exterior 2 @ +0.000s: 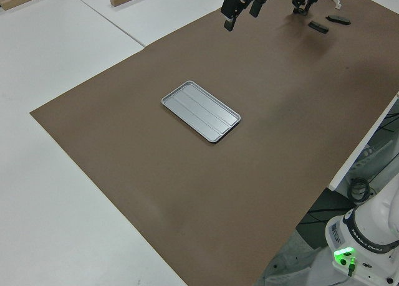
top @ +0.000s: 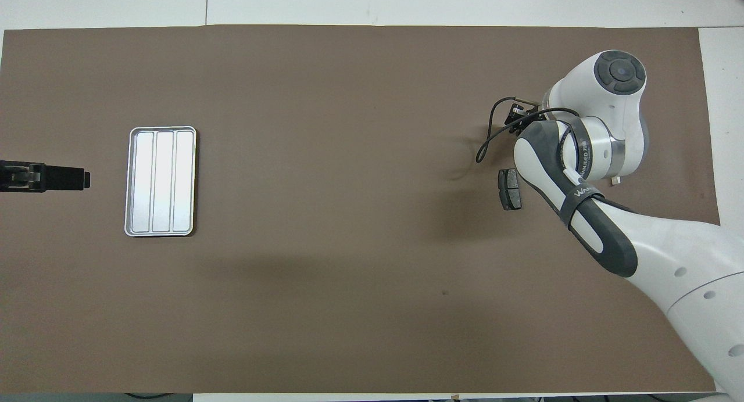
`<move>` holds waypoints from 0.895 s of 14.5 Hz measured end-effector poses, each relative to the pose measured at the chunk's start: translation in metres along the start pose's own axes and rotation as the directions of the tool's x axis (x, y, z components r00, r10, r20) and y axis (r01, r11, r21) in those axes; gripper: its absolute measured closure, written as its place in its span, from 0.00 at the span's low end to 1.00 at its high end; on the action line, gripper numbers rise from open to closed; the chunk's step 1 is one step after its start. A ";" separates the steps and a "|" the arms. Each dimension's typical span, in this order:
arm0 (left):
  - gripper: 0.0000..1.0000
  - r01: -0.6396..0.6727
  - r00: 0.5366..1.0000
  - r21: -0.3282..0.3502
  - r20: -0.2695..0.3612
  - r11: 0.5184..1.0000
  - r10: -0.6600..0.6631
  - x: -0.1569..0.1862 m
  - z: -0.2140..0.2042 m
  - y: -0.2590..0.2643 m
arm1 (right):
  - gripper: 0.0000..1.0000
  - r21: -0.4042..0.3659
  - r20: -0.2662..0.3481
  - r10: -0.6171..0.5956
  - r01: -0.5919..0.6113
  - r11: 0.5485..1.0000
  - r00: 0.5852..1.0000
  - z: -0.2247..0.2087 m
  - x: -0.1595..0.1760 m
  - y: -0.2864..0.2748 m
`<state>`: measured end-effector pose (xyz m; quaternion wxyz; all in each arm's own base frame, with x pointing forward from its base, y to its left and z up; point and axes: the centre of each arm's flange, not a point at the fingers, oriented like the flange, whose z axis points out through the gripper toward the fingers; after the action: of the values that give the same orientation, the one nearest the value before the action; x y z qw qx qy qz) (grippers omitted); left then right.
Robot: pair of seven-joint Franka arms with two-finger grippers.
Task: Pick bearing gear from pile to tray
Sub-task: 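Lower the right gripper, grasp the black bearing gear and lift it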
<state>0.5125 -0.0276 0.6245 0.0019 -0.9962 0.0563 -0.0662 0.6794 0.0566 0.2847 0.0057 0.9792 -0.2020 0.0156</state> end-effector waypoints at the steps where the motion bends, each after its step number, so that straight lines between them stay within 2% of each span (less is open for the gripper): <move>1: 0.00 0.000 1.000 0.000 0.000 1.000 0.000 0.000 0.000 0.000 | 0.37 0.000 0.000 0.000 0.000 1.000 1.000 0.000 0.000 0.000; 3: 0.00 0.000 1.000 0.000 0.000 1.000 0.000 0.000 0.000 0.000 | 0.59 0.001 0.001 0.003 -0.003 1.000 1.000 -0.002 0.001 0.001; 4: 0.00 0.000 1.000 0.000 0.000 1.000 0.000 0.000 0.000 0.000 | 0.59 0.001 0.002 0.004 -0.004 1.000 1.000 -0.002 0.001 0.001; 5: 0.00 0.000 1.000 0.000 0.000 1.000 0.000 0.000 0.000 0.000 | 0.65 0.001 0.002 0.004 -0.004 1.000 1.000 -0.003 0.001 0.001; 13: 0.00 0.000 1.000 0.000 0.000 1.000 0.000 0.000 0.000 0.000 | 0.65 -0.016 0.031 0.004 -0.003 1.000 1.000 -0.006 0.000 0.001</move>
<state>0.5125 -0.0276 0.6245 0.0019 -0.9962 0.0564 -0.0662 0.6792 0.0555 0.2903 0.0105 0.9790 -0.2038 -0.0011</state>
